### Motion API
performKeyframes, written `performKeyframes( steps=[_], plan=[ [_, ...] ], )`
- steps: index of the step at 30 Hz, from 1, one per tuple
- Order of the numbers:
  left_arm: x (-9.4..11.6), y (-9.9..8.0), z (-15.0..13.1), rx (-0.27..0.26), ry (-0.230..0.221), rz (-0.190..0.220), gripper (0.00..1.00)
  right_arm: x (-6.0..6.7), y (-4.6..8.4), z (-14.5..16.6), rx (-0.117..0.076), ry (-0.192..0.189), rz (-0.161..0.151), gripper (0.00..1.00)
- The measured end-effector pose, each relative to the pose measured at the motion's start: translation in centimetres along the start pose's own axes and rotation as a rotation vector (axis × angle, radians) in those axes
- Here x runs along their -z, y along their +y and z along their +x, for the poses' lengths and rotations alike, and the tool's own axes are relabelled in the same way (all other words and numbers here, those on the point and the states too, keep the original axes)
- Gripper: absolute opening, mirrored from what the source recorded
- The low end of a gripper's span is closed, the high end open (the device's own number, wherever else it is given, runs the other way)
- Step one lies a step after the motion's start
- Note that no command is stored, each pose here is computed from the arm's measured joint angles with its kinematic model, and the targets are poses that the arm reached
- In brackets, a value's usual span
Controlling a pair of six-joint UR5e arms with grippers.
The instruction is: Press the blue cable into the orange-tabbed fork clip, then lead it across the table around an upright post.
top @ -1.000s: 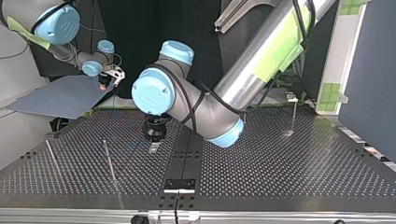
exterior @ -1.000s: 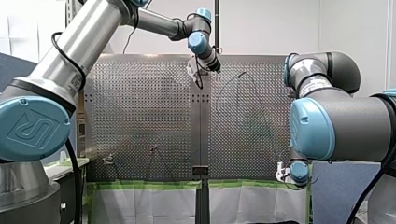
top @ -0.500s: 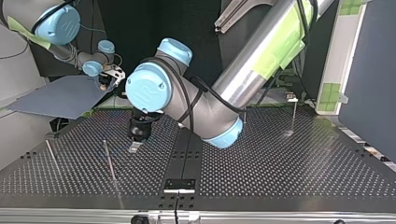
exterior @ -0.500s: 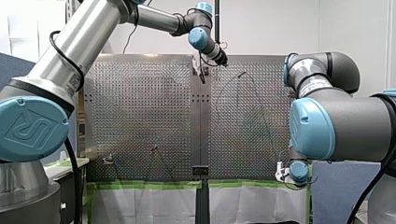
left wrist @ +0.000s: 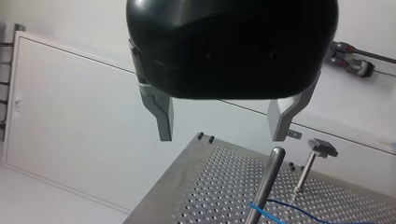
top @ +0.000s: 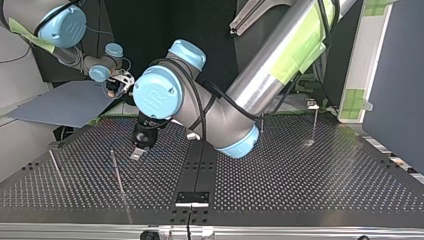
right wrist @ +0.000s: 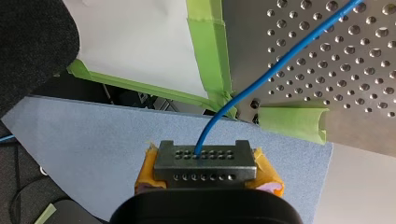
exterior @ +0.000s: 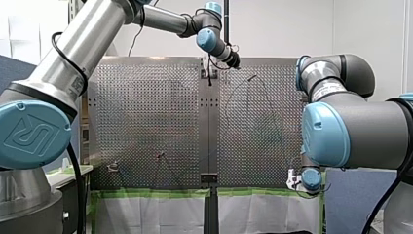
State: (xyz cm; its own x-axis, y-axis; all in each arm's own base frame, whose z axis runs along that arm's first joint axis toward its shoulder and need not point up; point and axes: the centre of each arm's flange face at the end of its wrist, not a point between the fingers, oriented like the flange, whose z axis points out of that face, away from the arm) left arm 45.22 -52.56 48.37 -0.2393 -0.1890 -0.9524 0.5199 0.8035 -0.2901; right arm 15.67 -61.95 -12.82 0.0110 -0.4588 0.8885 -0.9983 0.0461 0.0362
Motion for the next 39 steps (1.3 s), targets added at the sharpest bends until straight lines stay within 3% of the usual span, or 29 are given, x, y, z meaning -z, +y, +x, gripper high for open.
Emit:
performKeyframes(
  steps=[4,12,22,39],
  plan=[
    [0.1,0.3,0.0,-0.016,0.001,-0.029,1.00,0.0,-0.1,0.0,0.001,0.000,0.001,0.00],
    [0.6,1.1,0.1,0.009,0.015,-0.109,1.00,0.0,-0.2,0.0,0.002,0.001,0.002,0.00],
    [0.8,2.1,-0.2,0.020,-0.011,-0.205,1.00,0.1,-0.3,0.0,0.004,0.001,0.004,0.00],
    [0.8,2.1,-0.2,0.022,-0.014,-0.212,1.00,0.2,-0.5,0.0,0.006,0.001,0.008,0.00]
  ],
)
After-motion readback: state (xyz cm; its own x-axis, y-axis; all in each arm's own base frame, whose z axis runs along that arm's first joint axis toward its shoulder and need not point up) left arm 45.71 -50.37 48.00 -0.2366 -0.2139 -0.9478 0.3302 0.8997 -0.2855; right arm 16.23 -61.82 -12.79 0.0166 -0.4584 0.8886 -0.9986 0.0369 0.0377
